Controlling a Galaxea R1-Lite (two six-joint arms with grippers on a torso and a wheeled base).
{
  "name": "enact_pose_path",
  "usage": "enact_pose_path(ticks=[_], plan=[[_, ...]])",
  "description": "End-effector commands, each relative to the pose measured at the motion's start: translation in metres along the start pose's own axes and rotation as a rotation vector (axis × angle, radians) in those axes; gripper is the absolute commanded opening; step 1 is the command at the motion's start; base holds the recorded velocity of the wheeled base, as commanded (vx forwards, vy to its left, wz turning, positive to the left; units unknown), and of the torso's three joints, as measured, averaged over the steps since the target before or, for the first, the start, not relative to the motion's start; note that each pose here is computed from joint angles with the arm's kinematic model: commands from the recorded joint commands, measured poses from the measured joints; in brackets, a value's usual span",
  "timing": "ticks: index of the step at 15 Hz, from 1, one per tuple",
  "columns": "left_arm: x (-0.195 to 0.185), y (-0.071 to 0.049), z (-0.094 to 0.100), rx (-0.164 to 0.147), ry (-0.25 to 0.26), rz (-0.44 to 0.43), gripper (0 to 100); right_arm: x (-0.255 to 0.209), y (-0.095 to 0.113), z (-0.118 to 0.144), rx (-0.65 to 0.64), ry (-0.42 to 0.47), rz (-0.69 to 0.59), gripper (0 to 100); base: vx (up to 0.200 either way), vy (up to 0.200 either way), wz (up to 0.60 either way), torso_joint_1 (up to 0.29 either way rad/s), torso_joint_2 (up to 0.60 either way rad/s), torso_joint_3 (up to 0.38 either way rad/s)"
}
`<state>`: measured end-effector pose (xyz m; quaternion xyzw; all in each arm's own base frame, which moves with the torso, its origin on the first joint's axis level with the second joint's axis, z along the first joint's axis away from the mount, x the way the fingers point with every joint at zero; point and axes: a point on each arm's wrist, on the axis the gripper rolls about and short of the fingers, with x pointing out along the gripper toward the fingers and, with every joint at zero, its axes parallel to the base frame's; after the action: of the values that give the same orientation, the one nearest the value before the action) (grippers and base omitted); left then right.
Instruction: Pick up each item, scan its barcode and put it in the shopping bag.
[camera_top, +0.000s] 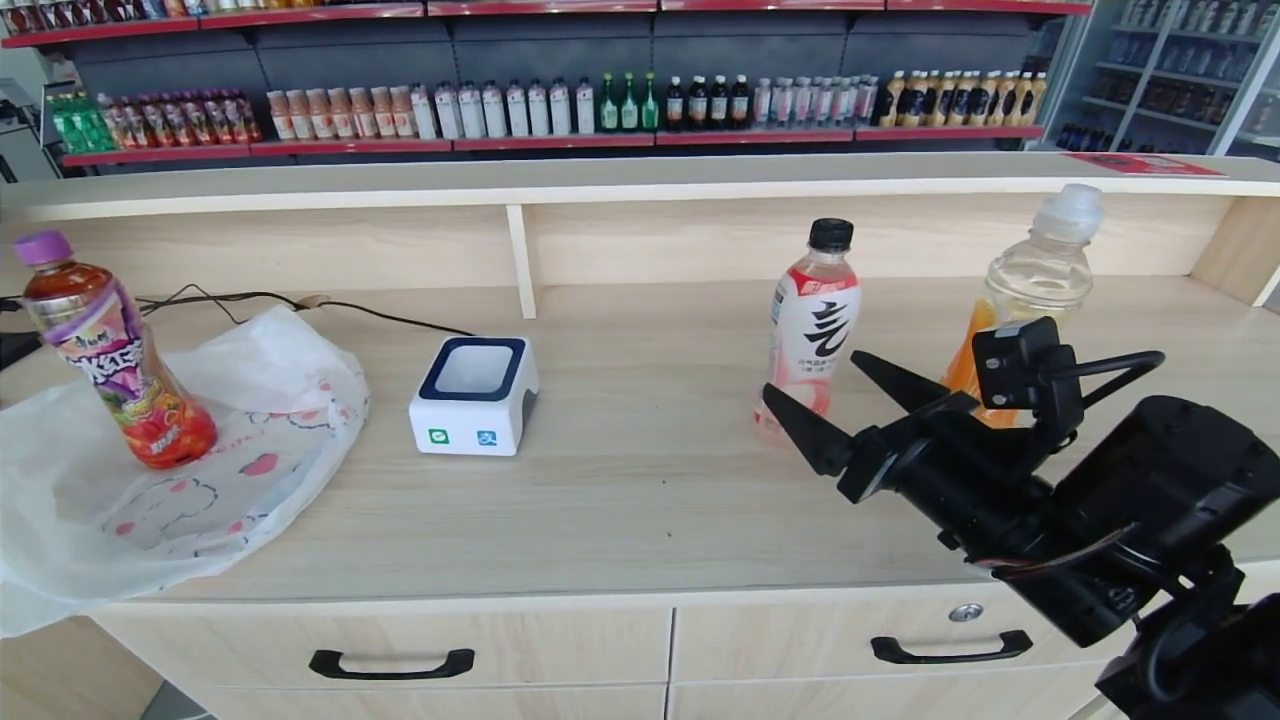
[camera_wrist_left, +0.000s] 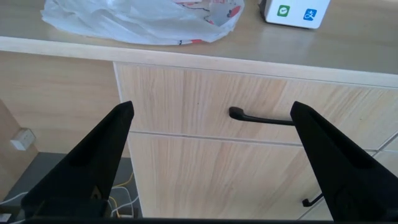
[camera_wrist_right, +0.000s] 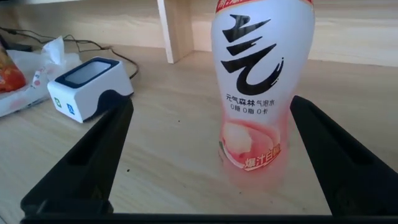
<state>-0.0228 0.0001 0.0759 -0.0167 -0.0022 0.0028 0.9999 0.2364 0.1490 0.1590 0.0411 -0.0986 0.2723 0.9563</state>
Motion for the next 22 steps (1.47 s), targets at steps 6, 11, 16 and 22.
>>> enact_pose_path(ticks=[6, 11, 16, 22], plan=[[0.000, 0.000, 0.000, 0.000, 0.000, -0.001, 100, 0.004, -0.030, -0.008, -0.038, 0.020, -0.109, 100, 0.000, 0.000, 0.00, 0.000, 0.00, 0.000], [0.000, 0.000, 0.000, 0.000, 0.000, -0.001, 100, 0.018, -0.025, -0.010, -0.051, 0.001, -0.107, 100, 0.000, 0.000, 0.00, 0.000, 0.00, 0.000], [0.000, 0.000, 0.000, 0.000, 0.001, -0.001, 100, 0.040, -0.012, -0.018, -0.028, -0.018, -0.150, 100, 0.000, 0.000, 0.00, 0.000, 0.00, 0.000], [0.000, 0.000, 0.000, -0.002, 0.001, -0.001, 100, 0.060, 0.002, -0.025, 0.020, -0.047, -0.191, 100, 0.000, 0.000, 0.00, 0.000, 0.00, 0.000]])
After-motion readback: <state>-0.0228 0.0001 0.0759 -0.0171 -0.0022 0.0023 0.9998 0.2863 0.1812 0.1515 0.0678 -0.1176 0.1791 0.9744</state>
